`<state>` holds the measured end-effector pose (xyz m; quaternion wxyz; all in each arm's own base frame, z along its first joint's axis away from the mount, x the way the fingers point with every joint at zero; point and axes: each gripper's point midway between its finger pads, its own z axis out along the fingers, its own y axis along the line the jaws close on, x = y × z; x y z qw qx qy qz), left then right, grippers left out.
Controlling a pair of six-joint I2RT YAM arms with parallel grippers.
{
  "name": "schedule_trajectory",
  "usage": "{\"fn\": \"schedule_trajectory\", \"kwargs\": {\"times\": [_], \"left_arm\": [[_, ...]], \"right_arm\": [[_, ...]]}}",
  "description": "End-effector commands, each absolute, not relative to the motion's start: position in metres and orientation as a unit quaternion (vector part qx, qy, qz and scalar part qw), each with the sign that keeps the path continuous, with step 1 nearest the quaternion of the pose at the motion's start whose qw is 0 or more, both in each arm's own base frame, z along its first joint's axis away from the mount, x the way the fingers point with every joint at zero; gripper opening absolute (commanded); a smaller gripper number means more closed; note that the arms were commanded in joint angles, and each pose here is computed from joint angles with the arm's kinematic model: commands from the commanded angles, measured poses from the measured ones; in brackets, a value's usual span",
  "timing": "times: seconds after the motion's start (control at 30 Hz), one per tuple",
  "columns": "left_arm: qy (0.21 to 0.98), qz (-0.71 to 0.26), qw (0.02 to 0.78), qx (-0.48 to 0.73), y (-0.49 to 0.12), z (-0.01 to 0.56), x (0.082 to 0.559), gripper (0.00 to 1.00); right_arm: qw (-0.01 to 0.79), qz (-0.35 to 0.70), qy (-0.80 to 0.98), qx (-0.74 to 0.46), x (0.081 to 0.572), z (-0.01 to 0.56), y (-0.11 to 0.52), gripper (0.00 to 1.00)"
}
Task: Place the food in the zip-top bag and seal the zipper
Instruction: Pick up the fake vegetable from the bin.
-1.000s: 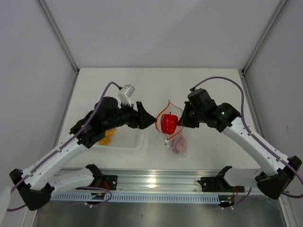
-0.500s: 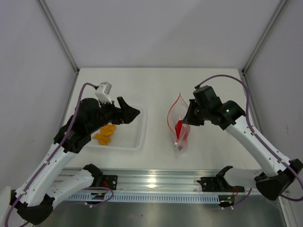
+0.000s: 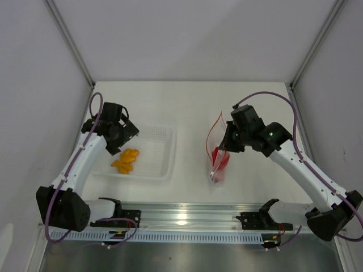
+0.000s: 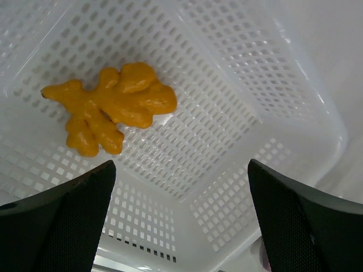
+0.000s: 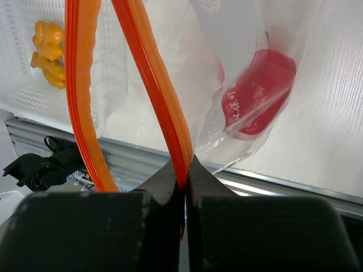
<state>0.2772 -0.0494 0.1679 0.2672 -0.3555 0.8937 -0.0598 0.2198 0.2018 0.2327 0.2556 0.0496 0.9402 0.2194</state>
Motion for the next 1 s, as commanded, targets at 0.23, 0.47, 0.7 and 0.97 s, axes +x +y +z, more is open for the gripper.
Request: {"fn": "schedule_trajectory", "kwargs": {"times": [0.23,0.47,0.7,0.97], "left_arm": [[0.829,-0.017,0.174,-0.532,-0.025,0.126,0.252,0.99],[0.773,-0.092,0.135,-0.613,-0.049,0.101,0.249,0.99],[0.750,-0.058,0.148,-0.642,-0.041,0.089,0.254,0.99],[0.743,-0.057,0.120,-0.656,-0.048,0.076,0.270,0.99]], "right_arm": [[0.264,0.226,0.937,0.035,0.220,0.226,0.204,0.00],[0.258,0.230,0.938,0.033,0.220,0.220,0.208,0.00],[0.257,0.232,0.938,0.032,0.220,0.217,0.209,0.00],[0.256,0.229,0.939,0.033,0.219,0.215,0.208,0.00]]}}
